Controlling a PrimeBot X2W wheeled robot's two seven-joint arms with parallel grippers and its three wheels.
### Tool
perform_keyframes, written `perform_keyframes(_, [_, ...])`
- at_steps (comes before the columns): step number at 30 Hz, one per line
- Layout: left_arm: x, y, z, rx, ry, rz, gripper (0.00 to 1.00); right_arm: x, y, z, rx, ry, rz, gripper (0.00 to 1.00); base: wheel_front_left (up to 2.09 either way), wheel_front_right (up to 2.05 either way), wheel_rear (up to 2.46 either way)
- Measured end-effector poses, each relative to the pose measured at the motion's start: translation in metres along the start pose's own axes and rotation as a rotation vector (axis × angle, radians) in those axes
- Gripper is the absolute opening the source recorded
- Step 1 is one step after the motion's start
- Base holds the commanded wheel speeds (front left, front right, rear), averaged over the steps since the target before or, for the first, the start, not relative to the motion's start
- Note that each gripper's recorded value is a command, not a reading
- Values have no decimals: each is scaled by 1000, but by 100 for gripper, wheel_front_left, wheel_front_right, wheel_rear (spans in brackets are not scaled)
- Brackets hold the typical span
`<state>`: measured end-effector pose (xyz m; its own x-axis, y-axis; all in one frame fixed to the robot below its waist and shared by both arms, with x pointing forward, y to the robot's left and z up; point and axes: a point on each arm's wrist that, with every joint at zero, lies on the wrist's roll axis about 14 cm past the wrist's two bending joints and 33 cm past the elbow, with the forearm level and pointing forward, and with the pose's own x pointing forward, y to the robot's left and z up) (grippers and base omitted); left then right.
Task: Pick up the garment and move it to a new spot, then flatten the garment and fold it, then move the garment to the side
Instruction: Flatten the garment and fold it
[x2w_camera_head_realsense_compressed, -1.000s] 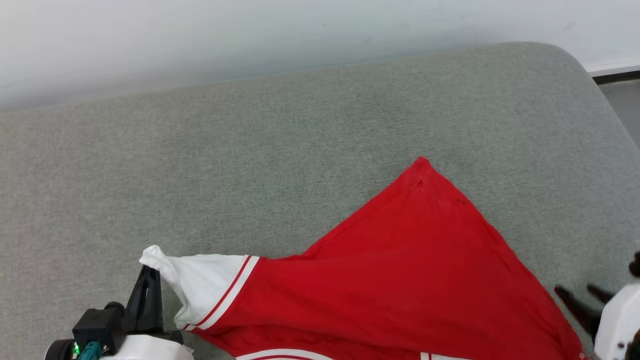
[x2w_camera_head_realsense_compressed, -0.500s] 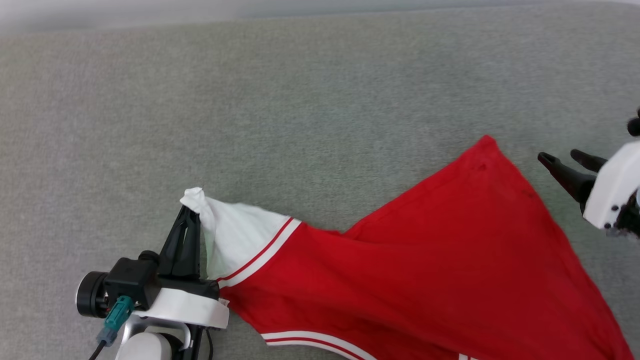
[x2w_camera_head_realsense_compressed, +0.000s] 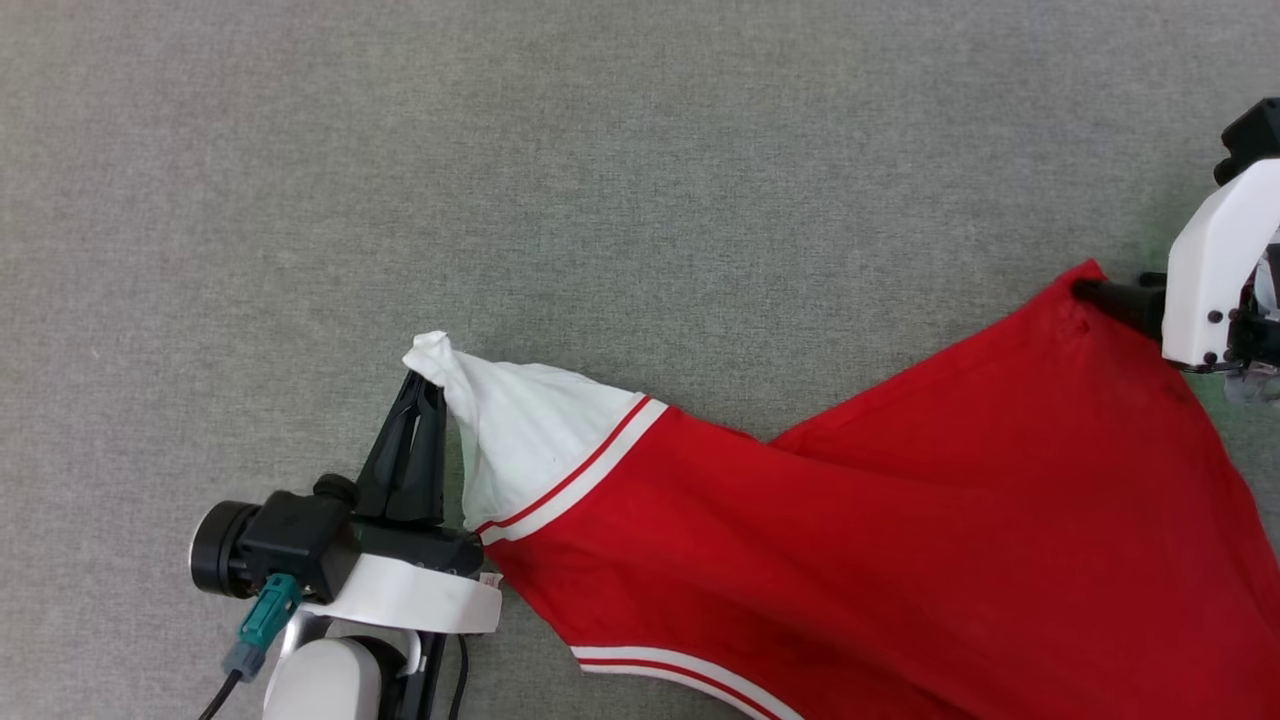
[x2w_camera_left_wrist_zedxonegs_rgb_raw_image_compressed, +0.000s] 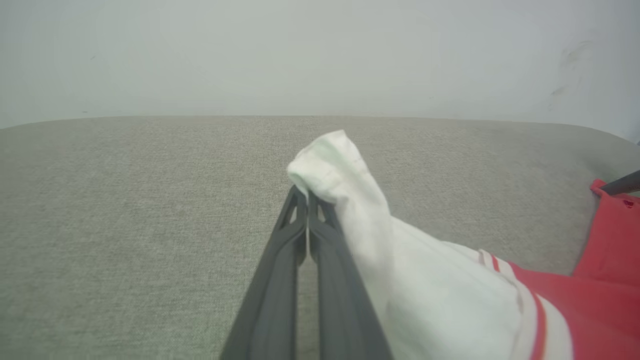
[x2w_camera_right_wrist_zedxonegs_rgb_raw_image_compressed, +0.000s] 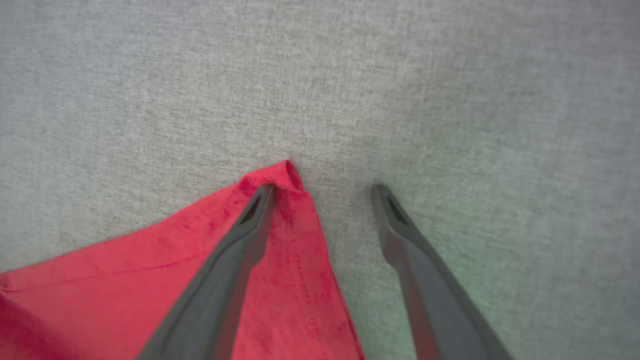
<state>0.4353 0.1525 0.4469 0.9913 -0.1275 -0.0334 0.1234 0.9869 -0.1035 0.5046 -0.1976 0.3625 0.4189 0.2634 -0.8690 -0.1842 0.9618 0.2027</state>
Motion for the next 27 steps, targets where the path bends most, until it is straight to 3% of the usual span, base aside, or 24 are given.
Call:
perform_keyframes(2, [-1,3,-3,-1,7,12,0,5,1,-3,8,30,9,100,0,0,0])
perform_keyframes(4, [-2,4,-4,-2,12,17,0,7,2,-4,13,51,12,0,0,0,0])
perform_keyframes(10, [-3,5,-3,-5,13,29,0,4,12,-1,-15,30,31,0,0,0,0])
perform_keyframes(15, [-7,3,1,0,16,14,0,-22,18,12,-31,-87,23,0,0,0,0])
perform_keyframes(22, [9,7,39,55,-65,-18,0,-80,17,42,-74,-292,-15,0,0,0,0])
perform_keyframes(27, [36,-3,90,90,-170,-65,0,-120,9,52,-101,-397,-72,0,0,0,0])
